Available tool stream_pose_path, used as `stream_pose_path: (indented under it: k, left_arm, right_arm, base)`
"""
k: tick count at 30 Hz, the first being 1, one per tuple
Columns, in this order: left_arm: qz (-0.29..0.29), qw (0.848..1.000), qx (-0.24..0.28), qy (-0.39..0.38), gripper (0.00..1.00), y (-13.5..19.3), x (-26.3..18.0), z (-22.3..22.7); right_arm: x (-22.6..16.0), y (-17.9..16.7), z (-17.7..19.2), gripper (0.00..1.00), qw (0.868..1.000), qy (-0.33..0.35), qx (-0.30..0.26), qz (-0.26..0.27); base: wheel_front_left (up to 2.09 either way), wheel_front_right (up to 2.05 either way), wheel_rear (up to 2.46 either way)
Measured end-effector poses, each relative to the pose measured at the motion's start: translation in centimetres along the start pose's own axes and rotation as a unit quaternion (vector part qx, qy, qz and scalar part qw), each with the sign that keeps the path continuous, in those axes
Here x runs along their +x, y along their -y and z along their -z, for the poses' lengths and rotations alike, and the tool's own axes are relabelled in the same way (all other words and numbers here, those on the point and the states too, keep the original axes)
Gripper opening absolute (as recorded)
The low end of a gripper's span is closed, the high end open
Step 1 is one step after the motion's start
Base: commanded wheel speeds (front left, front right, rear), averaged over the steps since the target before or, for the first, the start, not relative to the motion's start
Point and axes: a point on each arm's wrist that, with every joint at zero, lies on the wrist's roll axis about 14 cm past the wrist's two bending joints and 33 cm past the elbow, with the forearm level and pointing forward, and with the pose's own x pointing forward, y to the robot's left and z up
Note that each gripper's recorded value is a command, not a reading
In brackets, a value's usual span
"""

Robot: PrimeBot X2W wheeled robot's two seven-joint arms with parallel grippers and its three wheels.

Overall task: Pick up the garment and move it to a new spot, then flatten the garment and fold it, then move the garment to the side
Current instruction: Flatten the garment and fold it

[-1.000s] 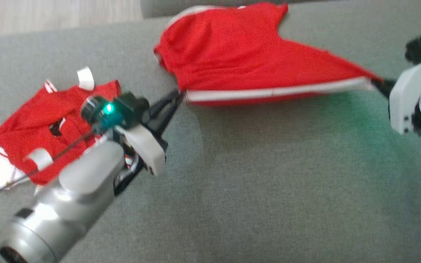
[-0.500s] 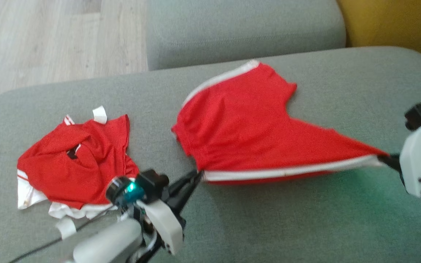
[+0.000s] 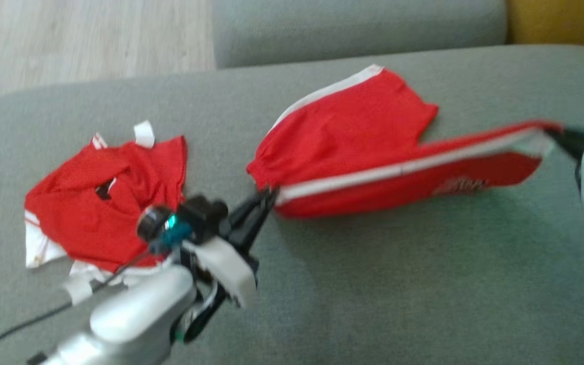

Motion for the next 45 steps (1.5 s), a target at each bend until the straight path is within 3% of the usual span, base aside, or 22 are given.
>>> stream_pose_path:
  k: [6, 14, 18, 24, 30, 45]
  left_arm:
    - [-0.029, 1.0, -0.009, 0.001, 0.0, -2.5, 2.1, 0.0]
    - [-0.073, 0.997, -0.033, 0.009, 0.0, -5.9, 4.5, 0.4]
    - [-0.096, 0.995, -0.041, 0.007, 0.0, -7.9, 5.5, 1.1]
    - [-0.112, 0.991, -0.072, -0.007, 0.0, -9.0, 6.1, 3.3]
    - [-0.12, 0.99, -0.072, -0.013, 0.0, -10.4, 6.8, 4.0]
    - [-0.131, 0.988, -0.081, -0.034, 0.0, -11.9, 7.5, 6.2]
  right_arm:
    - [3.9, 0.4, -5.9, 0.0, 0.997, 0.068, -0.032, 0.016]
    - [10.1, 0.5, -8.1, 0.0, 0.992, 0.067, -0.104, 0.033]
    - [13.2, 0.0, -9.5, 0.0, 0.991, 0.077, -0.108, 0.024]
    - [17.8, -1.3, -8.7, 0.0, 0.991, 0.058, -0.117, 0.008]
    - [20.6, -2.5, -8.0, 0.0, 0.991, 0.047, -0.121, -0.006]
    - [24.4, -3.0, -7.8, 0.0, 0.991, 0.035, -0.132, -0.013]
  base:
    - [0.0, 0.0, 0.0]
    - [0.0, 0.0, 0.0]
    - [0.0, 0.0, 0.0]
    - [0.0, 0.0, 0.0]
    - [0.0, 0.0, 0.0]
    - [0.0, 0.0, 0.0]
